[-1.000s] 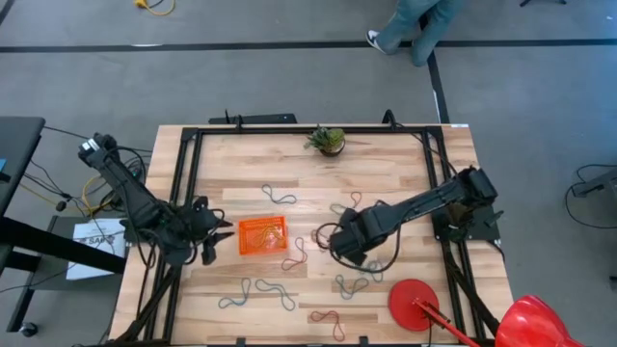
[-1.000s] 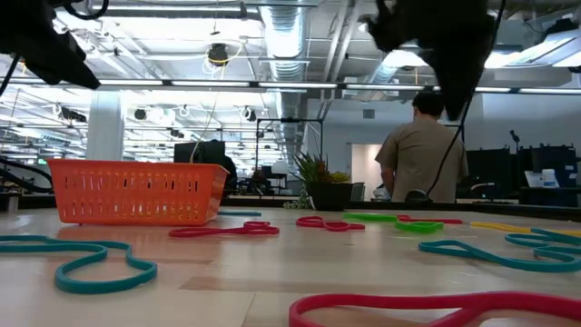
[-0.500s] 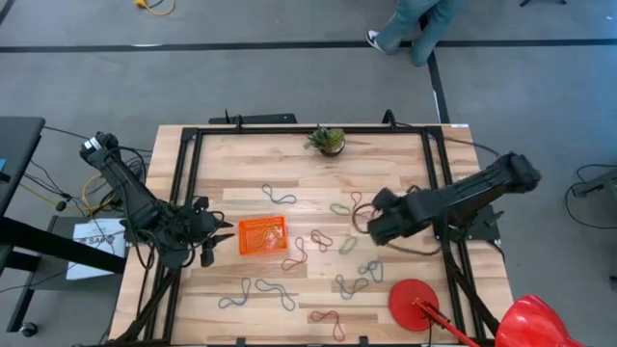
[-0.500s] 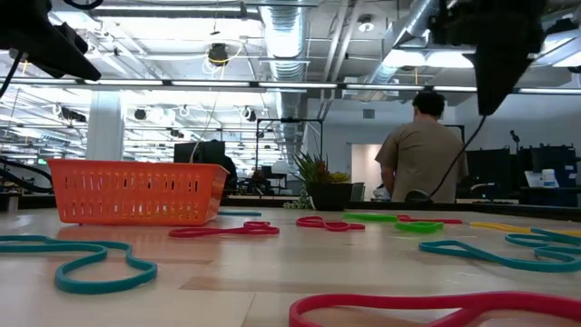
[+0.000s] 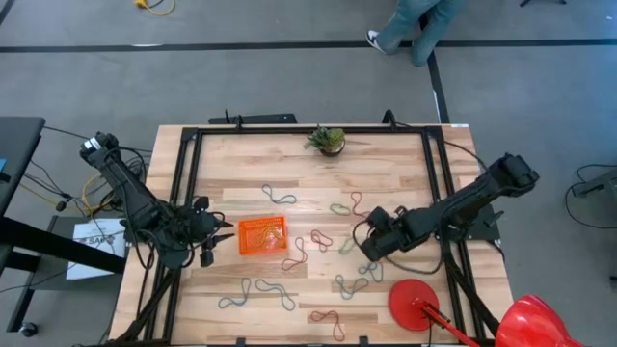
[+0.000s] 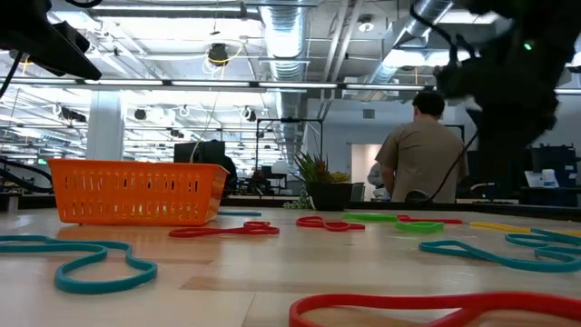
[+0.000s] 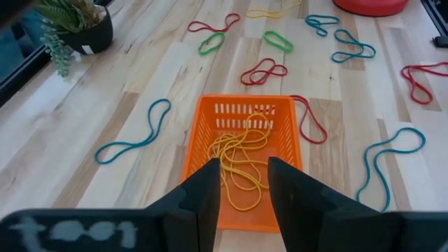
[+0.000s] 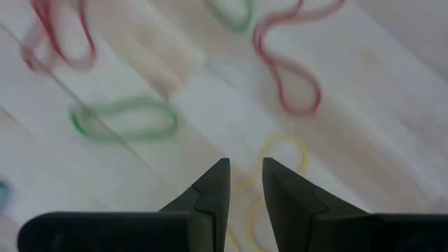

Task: Pick and place rubber bands into bin
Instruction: Put the yellow rubber band into the orange container

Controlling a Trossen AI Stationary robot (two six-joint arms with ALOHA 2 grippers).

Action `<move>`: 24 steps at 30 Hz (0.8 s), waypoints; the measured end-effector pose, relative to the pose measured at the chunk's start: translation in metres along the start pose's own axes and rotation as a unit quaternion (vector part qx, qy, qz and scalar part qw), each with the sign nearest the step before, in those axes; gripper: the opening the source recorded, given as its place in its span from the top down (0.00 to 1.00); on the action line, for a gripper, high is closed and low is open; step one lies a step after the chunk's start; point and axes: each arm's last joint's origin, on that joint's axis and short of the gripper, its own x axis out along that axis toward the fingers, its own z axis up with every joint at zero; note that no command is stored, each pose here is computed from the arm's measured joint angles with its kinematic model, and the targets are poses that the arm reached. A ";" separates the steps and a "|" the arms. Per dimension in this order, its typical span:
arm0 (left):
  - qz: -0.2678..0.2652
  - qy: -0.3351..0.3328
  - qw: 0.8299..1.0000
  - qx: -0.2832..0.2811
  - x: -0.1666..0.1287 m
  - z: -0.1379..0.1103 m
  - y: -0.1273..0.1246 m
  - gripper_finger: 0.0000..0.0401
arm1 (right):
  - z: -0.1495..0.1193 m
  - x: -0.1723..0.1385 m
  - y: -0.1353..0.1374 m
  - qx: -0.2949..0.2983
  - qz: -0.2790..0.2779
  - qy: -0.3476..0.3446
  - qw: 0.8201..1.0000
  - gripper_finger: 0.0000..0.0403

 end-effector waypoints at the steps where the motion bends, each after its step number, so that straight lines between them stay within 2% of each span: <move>1: 0.000 0.000 1.000 0.000 0.000 0.000 0.000 0.72 | -0.003 0.004 0.002 -0.008 -0.006 0.016 1.000 0.80; 10: 0.000 0.000 1.000 0.000 0.000 0.000 0.000 0.72 | -0.016 0.032 0.009 -0.024 -0.054 0.080 0.995 0.80; 15: 0.000 0.000 1.000 0.000 0.000 0.000 0.000 0.72 | -0.013 0.041 0.009 -0.015 -0.053 0.130 0.990 0.80; 24: 0.000 0.000 1.000 0.000 0.000 0.000 0.000 0.72 | 0.001 0.048 0.003 0.021 -0.048 0.151 0.987 0.80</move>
